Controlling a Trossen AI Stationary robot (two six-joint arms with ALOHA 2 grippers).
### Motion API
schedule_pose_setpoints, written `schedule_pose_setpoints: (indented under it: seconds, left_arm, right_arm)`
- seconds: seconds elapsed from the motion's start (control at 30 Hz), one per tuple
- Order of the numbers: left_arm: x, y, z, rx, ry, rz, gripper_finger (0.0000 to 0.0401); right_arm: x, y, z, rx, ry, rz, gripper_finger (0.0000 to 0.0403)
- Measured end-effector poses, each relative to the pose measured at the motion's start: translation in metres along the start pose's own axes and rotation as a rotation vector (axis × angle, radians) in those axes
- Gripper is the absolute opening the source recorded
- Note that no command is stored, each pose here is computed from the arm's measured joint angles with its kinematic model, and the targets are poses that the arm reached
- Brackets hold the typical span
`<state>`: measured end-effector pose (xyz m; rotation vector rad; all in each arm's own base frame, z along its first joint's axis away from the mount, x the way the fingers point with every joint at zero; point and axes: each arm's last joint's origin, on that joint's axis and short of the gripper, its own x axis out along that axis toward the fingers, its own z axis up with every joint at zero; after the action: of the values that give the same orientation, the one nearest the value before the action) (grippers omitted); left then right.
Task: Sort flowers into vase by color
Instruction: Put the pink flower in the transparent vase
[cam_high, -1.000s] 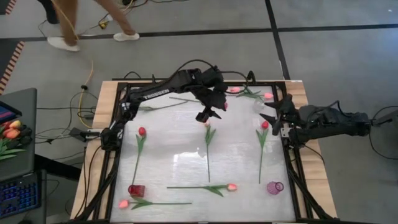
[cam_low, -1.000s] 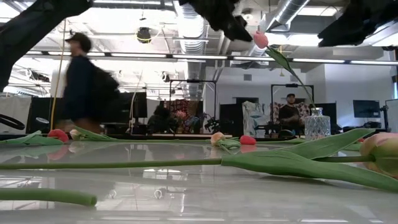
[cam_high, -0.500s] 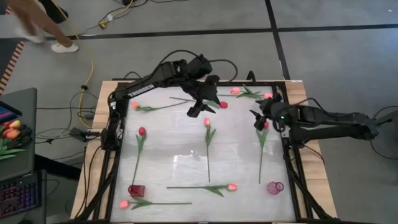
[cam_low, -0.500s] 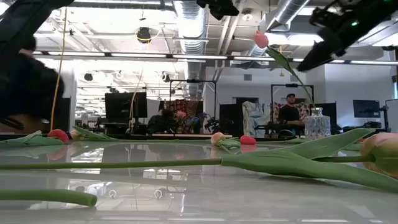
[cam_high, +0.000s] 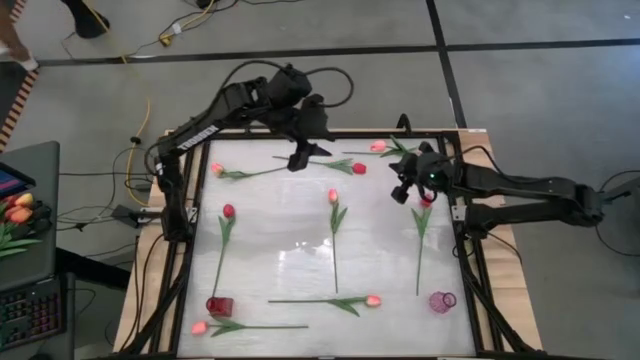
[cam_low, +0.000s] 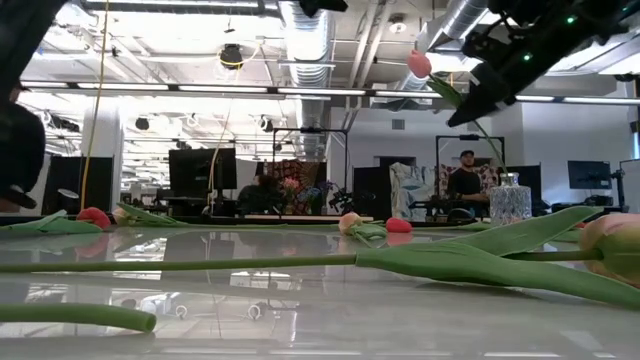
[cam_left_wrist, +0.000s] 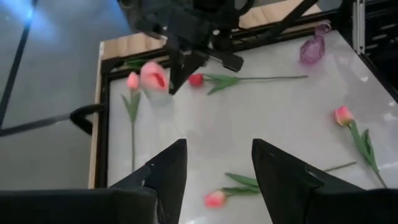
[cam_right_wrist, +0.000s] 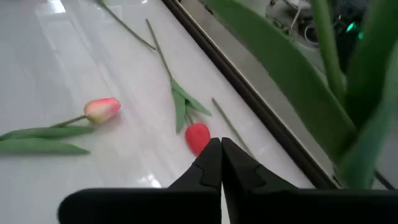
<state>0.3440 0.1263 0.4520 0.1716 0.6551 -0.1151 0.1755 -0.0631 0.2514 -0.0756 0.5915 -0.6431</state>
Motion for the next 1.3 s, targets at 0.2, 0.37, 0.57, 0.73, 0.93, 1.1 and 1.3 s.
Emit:
schedule_pose_setpoints:
  seconds: [0.2, 0.37, 0.57, 0.73, 0.93, 1.1, 1.3]
  left_arm:
    - [-0.019, -0.005, -0.024, -0.102, -0.035, 0.053, 0.012]
    - [-0.025, -0.02, -0.053, -0.14, -0.15, 0.168, 0.0074]
    - [-0.042, -0.042, -0.082, -0.143, -0.35, 0.291, 0.0036]
    - [-0.054, -0.054, -0.096, -0.132, -0.449, 0.323, 0.0018]
    - [-0.055, -0.058, -0.104, -0.136, -0.439, 0.348, 0.0006]
    - [-0.054, -0.058, -0.105, -0.132, -0.427, 0.341, 0.0004]
    - [-0.054, -0.058, -0.105, -0.122, -0.425, 0.339, 0.0004]
  right_arm:
    - [0.007, 0.003, 0.002, -0.037, -0.009, 0.007, 0.0016]
    - [0.012, 0.004, 0.0, -0.043, -0.008, 0.005, 0.0017]
    - [0.021, -0.001, -0.005, 0.003, -0.118, -0.029, 0.0017]
    - [0.022, -0.006, -0.002, 0.012, -0.165, -0.054, 0.0017]
    - [0.023, -0.016, 0.003, 0.025, -0.216, -0.107, 0.0017]
    - [0.025, -0.025, 0.003, 0.029, -0.212, -0.15, 0.0017]
    - [0.025, -0.033, 0.001, 0.048, -0.19, -0.25, 0.0018]
